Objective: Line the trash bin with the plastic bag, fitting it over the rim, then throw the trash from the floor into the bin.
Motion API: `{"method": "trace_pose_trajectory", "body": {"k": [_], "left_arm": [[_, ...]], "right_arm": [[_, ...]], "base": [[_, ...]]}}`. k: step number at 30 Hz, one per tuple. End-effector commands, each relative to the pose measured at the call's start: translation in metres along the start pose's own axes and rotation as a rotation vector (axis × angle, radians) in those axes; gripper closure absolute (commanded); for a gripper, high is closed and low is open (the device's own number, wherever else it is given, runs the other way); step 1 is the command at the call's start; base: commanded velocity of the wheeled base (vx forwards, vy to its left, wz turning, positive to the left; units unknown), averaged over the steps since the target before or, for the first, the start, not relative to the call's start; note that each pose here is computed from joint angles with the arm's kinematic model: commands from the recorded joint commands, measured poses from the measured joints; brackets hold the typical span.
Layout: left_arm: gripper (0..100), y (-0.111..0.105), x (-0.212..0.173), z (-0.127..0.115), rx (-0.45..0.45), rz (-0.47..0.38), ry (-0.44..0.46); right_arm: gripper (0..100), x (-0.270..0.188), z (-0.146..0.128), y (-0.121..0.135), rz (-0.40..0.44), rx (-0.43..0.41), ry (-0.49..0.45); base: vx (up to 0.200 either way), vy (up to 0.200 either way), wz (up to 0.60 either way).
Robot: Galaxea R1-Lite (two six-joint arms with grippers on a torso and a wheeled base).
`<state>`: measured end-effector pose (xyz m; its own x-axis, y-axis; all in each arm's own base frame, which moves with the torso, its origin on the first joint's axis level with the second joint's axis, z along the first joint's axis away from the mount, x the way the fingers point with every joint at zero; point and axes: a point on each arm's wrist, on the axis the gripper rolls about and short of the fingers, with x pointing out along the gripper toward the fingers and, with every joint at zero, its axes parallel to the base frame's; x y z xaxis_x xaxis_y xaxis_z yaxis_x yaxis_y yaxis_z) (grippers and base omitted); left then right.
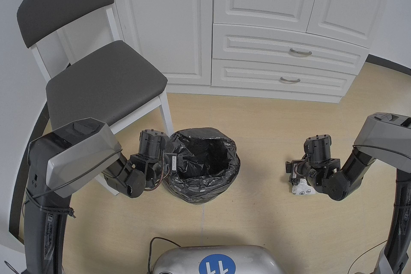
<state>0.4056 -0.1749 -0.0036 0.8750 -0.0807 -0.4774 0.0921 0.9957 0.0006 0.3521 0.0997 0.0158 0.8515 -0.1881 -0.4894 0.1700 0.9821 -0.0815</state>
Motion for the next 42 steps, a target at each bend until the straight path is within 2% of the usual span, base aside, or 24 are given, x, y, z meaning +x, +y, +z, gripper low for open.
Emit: {"method": "trace_pose_trajectory", "body": {"k": [1,3,5,11,12,14,17,23,28,29,30,32,33,34,35,37,40,42], "left_arm": [[0,-0.005,-0.033,0.022,0.023,-0.032,-0.055],[0,-0.006,-0.045,0.026,0.049,-0.044,-0.080],[0,-0.007,-0.054,0.029,0.063,-0.055,-0.101],[0,-0.009,-0.080,0.039,0.077,-0.108,-0.160],[0,-0.008,-0.095,0.046,0.070,-0.165,-0.197],[0,-0.005,-0.108,0.052,0.066,-0.207,-0.222],[0,0.000,-0.130,0.064,0.060,-0.248,-0.258],[0,0.008,-0.157,0.085,0.041,-0.291,-0.330],[0,0.014,-0.172,0.094,0.045,-0.292,-0.302],[0,0.014,-0.172,0.094,0.045,-0.292,-0.302],[0,0.014,-0.175,0.095,0.043,-0.299,-0.294],[0,0.014,-0.175,0.096,0.040,-0.309,-0.293],[0,0.014,-0.176,0.097,0.037,-0.319,-0.292],[0,0.014,-0.177,0.097,0.035,-0.319,-0.293],[0,0.014,-0.177,0.097,0.025,-0.322,-0.288],[0,0.014,-0.177,0.098,0.022,-0.321,-0.275],[0,0.014,-0.179,0.099,0.022,-0.320,-0.268],[0,0.014,-0.180,0.100,0.025,-0.317,-0.242]], "right_arm": [[0,-0.018,0.006,-0.010,0.020,-0.042,-0.070],[0,-0.022,0.006,-0.018,0.033,-0.083,-0.125],[0,-0.021,0.004,-0.026,0.011,-0.118,-0.133],[0,-0.015,0.002,-0.048,-0.066,-0.166,-0.099],[0,-0.016,-0.001,-0.059,-0.094,-0.220,-0.085],[0,-0.021,0.002,-0.065,-0.101,-0.243,-0.101],[0,-0.032,0.010,-0.071,-0.108,-0.245,-0.125],[0,-0.048,0.026,-0.087,-0.131,-0.241,-0.078],[0,-0.053,0.049,-0.092,-0.065,-0.125,-0.026],[0,-0.053,0.049,-0.092,-0.065,-0.125,-0.026],[0,-0.051,0.056,-0.090,-0.037,-0.073,0.018],[0,-0.048,0.060,-0.089,-0.024,-0.036,0.052],[0,-0.042,0.066,-0.086,0.003,0.022,0.098],[0,-0.042,0.065,-0.086,0.005,0.024,0.104],[0,-0.032,0.065,-0.084,0.028,0.062,0.165],[0,-0.020,0.066,-0.086,0.041,0.099,0.225],[0,-0.006,0.062,-0.087,0.042,0.121,0.275],[0,0.024,0.049,-0.089,0.015,0.160,0.332]], "base": [[0.000,0.000,0.00],[0.000,0.000,0.00],[0.000,0.000,0.00],[0.000,0.000,0.00],[0.000,0.000,0.00],[0.000,0.000,0.00],[0.000,0.000,0.00],[0.000,0.000,0.00],[0.000,0.000,0.00],[0.000,0.000,0.00],[0.000,0.000,0.00],[0.000,0.000,0.00],[0.000,0.000,0.00],[0.000,0.000,0.00],[0.000,0.000,0.00],[0.000,0.000,0.00],[0.000,0.000,0.00],[0.000,0.000,0.00]]}}
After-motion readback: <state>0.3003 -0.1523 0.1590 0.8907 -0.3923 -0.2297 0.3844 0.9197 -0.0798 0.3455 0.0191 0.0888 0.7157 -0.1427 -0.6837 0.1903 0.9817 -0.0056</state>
